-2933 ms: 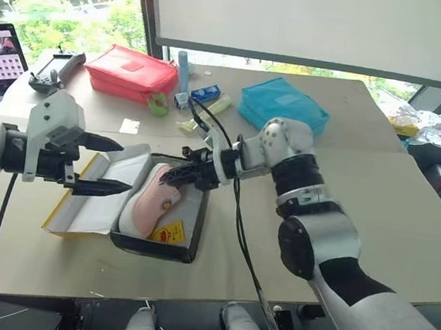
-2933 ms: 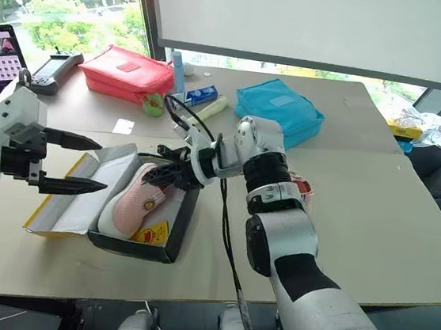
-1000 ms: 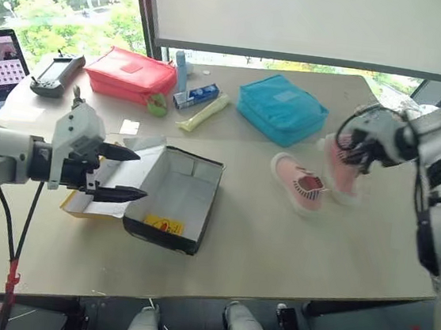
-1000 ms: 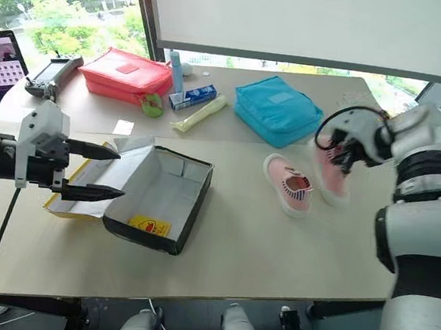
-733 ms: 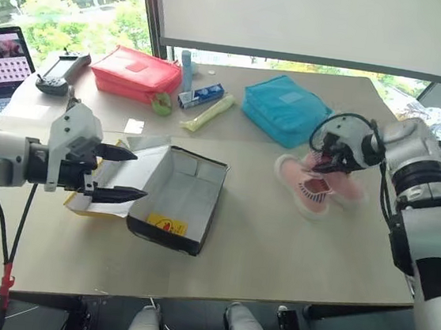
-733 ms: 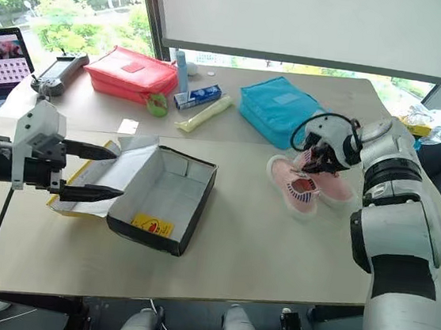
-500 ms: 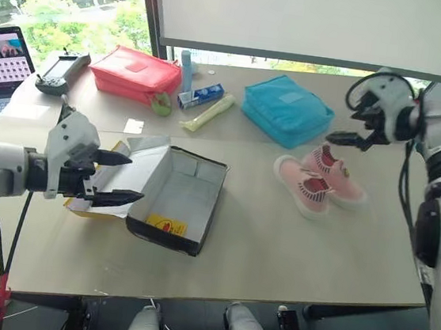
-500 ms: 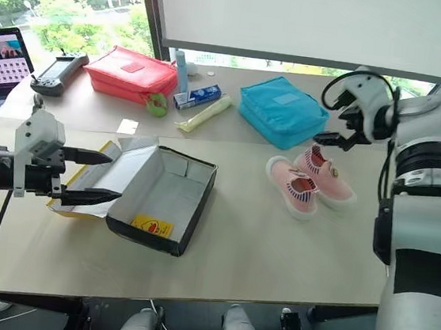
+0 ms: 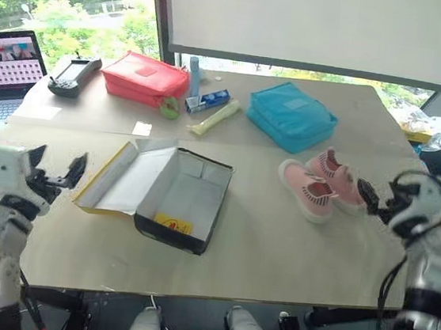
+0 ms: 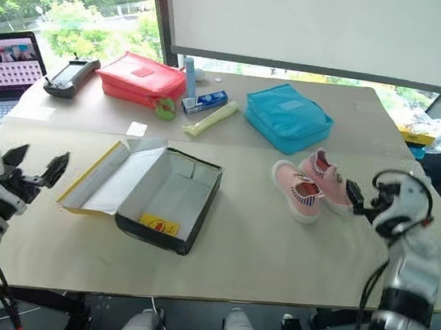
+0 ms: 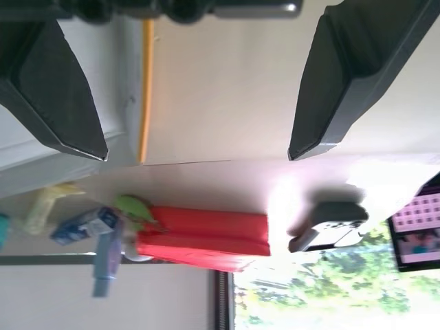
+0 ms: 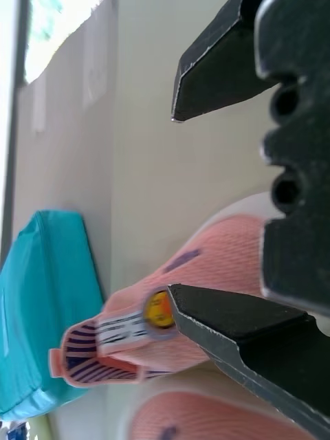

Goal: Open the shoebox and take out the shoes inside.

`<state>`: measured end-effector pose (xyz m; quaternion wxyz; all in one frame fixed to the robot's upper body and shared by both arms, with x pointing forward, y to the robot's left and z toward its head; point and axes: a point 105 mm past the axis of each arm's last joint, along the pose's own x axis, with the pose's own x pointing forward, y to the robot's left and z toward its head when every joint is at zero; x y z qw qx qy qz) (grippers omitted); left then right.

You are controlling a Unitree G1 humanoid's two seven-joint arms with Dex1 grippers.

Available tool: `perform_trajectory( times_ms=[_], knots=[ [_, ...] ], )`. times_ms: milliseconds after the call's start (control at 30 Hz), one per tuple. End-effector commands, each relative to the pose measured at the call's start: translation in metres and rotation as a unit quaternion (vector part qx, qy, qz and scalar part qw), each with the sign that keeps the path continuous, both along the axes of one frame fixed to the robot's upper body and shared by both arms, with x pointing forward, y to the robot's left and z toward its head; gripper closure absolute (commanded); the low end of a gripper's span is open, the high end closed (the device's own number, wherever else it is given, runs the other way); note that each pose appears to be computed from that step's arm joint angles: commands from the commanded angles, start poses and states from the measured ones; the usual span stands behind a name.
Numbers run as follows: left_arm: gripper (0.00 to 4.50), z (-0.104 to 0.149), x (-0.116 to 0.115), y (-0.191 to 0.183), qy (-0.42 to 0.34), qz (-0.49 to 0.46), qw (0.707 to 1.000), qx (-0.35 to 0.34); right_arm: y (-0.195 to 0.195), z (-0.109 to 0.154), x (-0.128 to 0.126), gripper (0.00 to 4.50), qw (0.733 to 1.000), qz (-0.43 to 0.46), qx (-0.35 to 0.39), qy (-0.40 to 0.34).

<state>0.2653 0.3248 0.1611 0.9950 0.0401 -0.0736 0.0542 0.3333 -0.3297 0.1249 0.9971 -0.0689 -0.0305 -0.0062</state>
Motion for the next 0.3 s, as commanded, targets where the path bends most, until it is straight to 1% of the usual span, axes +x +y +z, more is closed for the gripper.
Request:
perform_trajectory(
  times_ms=[33, 100, 133, 167, 233, 267, 300],
  knots=[
    [0.0, -0.007, -0.024, -0.009, -0.018, 0.029, 0.999, 0.016, 0.037, 0.004, -0.021, 0.03, 0.998, 0.029, -0.004, -0.055],
    [0.0, -0.033, -0.037, -0.019, 0.011, 0.038, 0.999, 0.008, 0.059, -0.023, -0.029, 0.03, 0.999, 0.047, 0.018, -0.019],
    [0.0, -0.041, -0.04, -0.023, 0.019, 0.04, 0.999, 0.009, 0.066, -0.032, -0.031, 0.03, 0.998, 0.053, 0.024, -0.005],
    [0.0, -0.045, -0.041, -0.025, 0.022, 0.041, 0.999, 0.009, 0.07, -0.036, -0.032, 0.03, 0.998, 0.057, 0.028, 0.003],
    [0.0, -0.071, -0.042, -0.047, 0.063, 0.01, 0.998, -0.011, 0.079, -0.046, -0.03, 0.03, 0.998, 0.057, 0.032, 0.013],
    [0.0, -0.081, -0.042, -0.055, 0.078, -0.001, 0.997, -0.005, 0.082, -0.052, -0.025, 0.03, 0.998, 0.048, 0.032, 0.018],
    [0.0, -0.089, -0.042, -0.06, 0.096, -0.016, 0.995, -0.031, 0.085, -0.055, -0.02, 0.03, 0.998, 0.044, 0.034, 0.02]
  ],
)
